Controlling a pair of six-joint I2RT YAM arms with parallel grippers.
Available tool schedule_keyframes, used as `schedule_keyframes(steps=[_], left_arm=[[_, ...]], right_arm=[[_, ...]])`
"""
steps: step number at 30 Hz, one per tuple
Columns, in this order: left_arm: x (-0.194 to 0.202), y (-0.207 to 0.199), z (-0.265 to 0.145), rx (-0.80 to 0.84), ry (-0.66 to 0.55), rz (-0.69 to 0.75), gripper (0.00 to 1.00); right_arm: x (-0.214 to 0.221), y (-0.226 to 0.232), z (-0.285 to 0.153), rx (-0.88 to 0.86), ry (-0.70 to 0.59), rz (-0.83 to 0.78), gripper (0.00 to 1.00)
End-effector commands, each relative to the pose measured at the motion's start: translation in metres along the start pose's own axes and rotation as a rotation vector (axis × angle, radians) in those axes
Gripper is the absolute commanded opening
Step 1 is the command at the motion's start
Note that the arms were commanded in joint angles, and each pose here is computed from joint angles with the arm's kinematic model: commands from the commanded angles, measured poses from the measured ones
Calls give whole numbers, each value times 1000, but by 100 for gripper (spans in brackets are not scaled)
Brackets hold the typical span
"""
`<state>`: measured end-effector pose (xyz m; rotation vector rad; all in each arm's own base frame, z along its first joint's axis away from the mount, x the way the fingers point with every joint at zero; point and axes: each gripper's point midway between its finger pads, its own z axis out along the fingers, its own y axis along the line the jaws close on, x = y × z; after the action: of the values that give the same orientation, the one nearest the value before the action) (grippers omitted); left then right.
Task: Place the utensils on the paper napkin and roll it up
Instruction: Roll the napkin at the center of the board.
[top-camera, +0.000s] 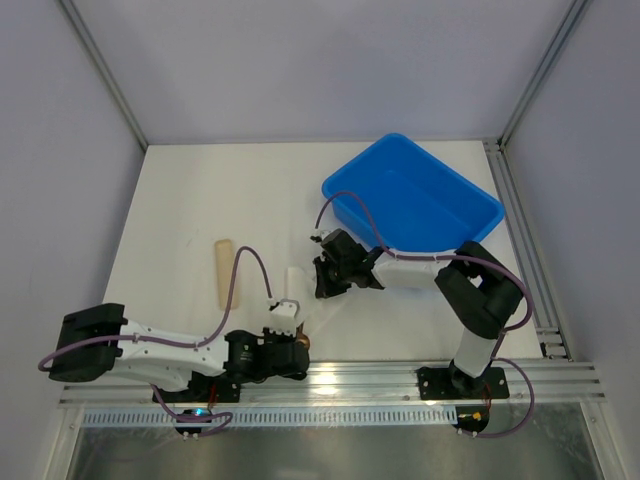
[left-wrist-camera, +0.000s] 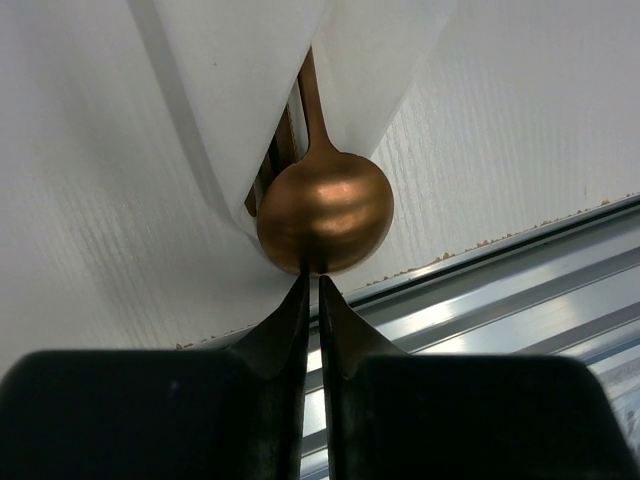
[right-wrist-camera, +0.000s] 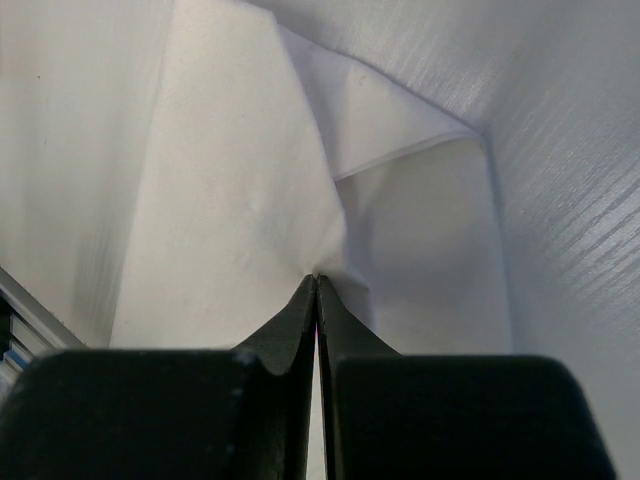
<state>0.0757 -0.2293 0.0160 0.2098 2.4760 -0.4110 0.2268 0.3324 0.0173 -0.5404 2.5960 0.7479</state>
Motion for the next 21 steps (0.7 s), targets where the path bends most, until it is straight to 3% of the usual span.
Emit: schedule_keyframes(steps=[1, 21], left_arm=[[-14, 3, 2, -29, -61, 7, 8], [-21, 16, -3, -46, -70, -26, 8]], right_arm=[[22, -15, 3, 68, 63, -16, 4], [10, -13, 7, 78, 53, -28, 4]])
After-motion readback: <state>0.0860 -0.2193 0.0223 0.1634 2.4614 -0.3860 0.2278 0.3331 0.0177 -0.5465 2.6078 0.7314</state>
